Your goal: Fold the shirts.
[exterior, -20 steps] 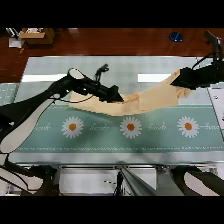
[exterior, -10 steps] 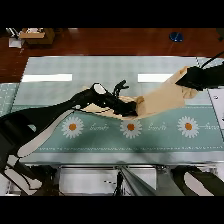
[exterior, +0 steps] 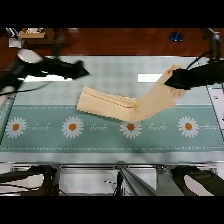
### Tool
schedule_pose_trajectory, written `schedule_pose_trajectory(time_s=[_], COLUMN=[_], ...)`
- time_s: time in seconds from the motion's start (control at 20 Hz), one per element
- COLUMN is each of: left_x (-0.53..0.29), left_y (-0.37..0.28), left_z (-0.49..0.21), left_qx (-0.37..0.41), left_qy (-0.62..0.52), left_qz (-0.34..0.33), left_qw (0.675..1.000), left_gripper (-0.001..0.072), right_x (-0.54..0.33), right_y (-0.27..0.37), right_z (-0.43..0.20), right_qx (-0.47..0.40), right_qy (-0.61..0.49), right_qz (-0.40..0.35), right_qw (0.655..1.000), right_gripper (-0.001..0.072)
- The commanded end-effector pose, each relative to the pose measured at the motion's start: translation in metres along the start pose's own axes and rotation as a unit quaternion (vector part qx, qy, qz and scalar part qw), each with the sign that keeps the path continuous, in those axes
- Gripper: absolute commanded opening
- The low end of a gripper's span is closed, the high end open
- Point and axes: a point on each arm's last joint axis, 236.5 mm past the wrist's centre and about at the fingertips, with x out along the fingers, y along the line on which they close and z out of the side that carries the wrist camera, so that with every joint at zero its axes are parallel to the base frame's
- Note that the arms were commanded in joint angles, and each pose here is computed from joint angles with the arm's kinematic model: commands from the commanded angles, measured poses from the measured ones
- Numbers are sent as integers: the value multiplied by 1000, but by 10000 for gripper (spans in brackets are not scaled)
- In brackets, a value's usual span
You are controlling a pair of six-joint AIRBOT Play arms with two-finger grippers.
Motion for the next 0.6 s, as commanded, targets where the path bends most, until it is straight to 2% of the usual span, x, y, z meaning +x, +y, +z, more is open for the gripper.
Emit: schedule_pose_trajectory(time_s=[0.0,0.1,0.25,0.55], left_x=[-137,-195,-239,-233], left_y=[53,66,69,45], left_z=[53,58,44,13], left_qx=[-13,-16,-18,1], left_qy=[-130,-177,-192,-165], left_qz=[74,101,122,110], left_qw=[989,979,974,980], left_gripper=[22,22,23,23], right_x=[45,85,146,241], right_y=[39,66,115,192], right_z=[7,7,10,-13], right_qx=[-31,-45,-65,-4], right_qy=[-1,4,-20,-49], right_qz=[18,36,73,147], right_qw=[999,998,995,988], right_gripper=[30,31,31,31])
